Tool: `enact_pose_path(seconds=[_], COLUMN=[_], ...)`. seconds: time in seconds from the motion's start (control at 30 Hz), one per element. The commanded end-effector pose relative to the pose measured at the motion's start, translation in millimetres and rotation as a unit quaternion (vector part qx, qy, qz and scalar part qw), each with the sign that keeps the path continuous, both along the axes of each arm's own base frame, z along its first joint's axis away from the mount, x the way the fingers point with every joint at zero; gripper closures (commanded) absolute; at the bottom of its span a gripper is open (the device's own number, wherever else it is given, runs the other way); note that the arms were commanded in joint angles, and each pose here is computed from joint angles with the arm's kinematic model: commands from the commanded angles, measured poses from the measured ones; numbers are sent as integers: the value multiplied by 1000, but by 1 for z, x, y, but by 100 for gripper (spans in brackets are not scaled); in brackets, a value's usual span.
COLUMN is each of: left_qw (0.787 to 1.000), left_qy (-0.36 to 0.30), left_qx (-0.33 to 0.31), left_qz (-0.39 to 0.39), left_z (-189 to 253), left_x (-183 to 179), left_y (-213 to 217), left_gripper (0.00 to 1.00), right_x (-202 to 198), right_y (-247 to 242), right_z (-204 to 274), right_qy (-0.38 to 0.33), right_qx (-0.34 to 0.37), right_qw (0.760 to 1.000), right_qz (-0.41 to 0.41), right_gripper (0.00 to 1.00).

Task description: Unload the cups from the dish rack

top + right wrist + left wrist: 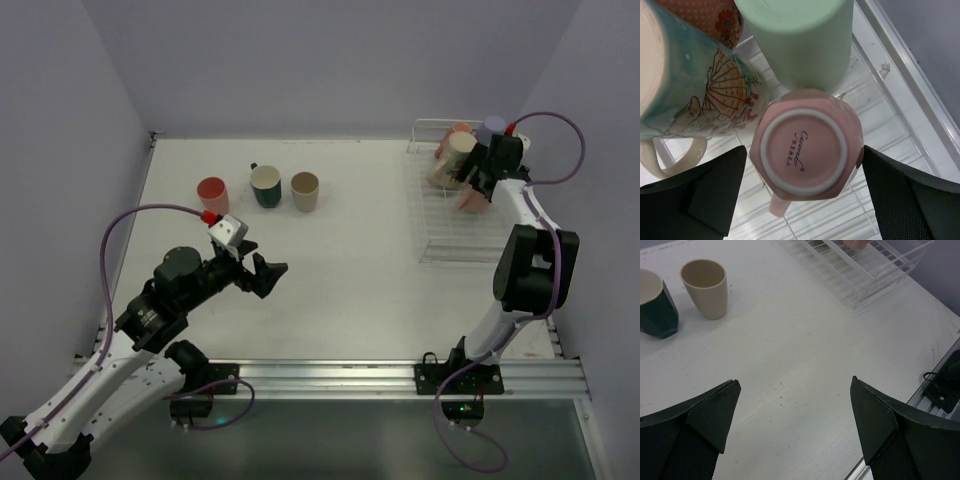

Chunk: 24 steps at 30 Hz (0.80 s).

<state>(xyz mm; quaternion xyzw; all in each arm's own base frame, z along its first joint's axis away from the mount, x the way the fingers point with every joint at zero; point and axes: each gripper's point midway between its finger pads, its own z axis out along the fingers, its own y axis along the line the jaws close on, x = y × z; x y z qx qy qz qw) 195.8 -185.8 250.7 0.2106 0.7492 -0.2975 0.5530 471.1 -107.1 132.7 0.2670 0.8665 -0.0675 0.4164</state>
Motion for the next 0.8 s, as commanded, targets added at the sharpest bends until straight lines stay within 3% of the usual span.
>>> enact_pose_path(seconds=[0.0, 0.23, 0.3, 0.53, 0.57, 0.77], left_qw=[1000, 1000, 1000, 1000, 1000, 1000], left_qy=[-16, -10, -8, -4, -3, -3], left_qx=[4, 9, 9, 11, 10, 7], left_qz=[0, -1, 1, 3, 2, -7], left_z=[6, 2, 1, -1, -1, -1], left_x=[4, 6, 7, 10, 10, 10], left_y=[0, -1, -1, 0, 0, -3], left_gripper=[0, 0, 0, 0, 0, 0], right_x=[21, 29, 31, 24, 24, 3], right_y=[-14, -23, -24, -26, -25, -8], right_z=[24, 10, 12, 19, 38, 67], right_qy=[-41, -25, -29, -45, -76, -144], right_qx=[-33, -51, -56, -64, -69, -28], right_qw=[999, 998, 998, 997, 995, 989], right_qz=[-6, -9, -10, -17, -19, -18], right_gripper=[1, 1, 7, 43, 46, 52])
